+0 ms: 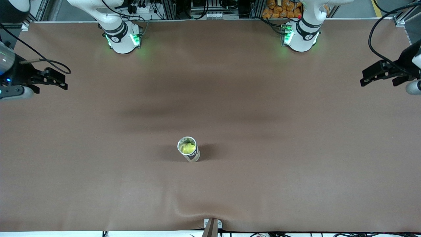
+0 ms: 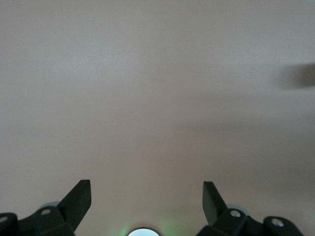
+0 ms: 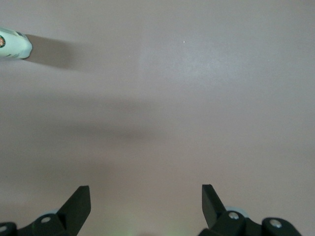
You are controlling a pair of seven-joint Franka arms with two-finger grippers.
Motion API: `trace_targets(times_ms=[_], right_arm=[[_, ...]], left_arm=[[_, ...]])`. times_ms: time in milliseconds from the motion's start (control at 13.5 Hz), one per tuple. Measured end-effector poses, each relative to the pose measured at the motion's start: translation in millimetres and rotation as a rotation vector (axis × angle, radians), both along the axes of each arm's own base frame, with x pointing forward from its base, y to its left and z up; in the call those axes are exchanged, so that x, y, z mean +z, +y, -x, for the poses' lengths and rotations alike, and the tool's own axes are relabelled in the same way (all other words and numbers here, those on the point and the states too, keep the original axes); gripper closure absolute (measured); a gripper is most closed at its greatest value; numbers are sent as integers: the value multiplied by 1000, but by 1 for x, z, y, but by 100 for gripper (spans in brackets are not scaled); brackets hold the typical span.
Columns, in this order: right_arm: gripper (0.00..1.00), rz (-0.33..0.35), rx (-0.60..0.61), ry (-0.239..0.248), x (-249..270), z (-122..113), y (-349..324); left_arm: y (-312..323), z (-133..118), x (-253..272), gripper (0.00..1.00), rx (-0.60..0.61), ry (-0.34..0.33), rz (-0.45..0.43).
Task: Insert tennis ball vertically with right arm
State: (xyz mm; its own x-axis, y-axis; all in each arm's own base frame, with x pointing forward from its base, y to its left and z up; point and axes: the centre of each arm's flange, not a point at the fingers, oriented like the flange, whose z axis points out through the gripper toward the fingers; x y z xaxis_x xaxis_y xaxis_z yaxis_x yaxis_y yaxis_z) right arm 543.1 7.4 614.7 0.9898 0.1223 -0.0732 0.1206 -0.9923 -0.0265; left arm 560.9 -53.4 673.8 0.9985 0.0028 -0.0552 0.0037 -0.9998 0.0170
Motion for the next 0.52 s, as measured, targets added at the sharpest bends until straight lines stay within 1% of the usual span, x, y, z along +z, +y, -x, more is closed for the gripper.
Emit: trace_targets(times_ms=[223,520], right_arm=[[0,0,0,-4,10,2,0],[0,0,-1,4,8,2,0]], left_arm=[[1,16,-11,0,1,-15,0],[5,18,-19,0,6,-14,-1]])
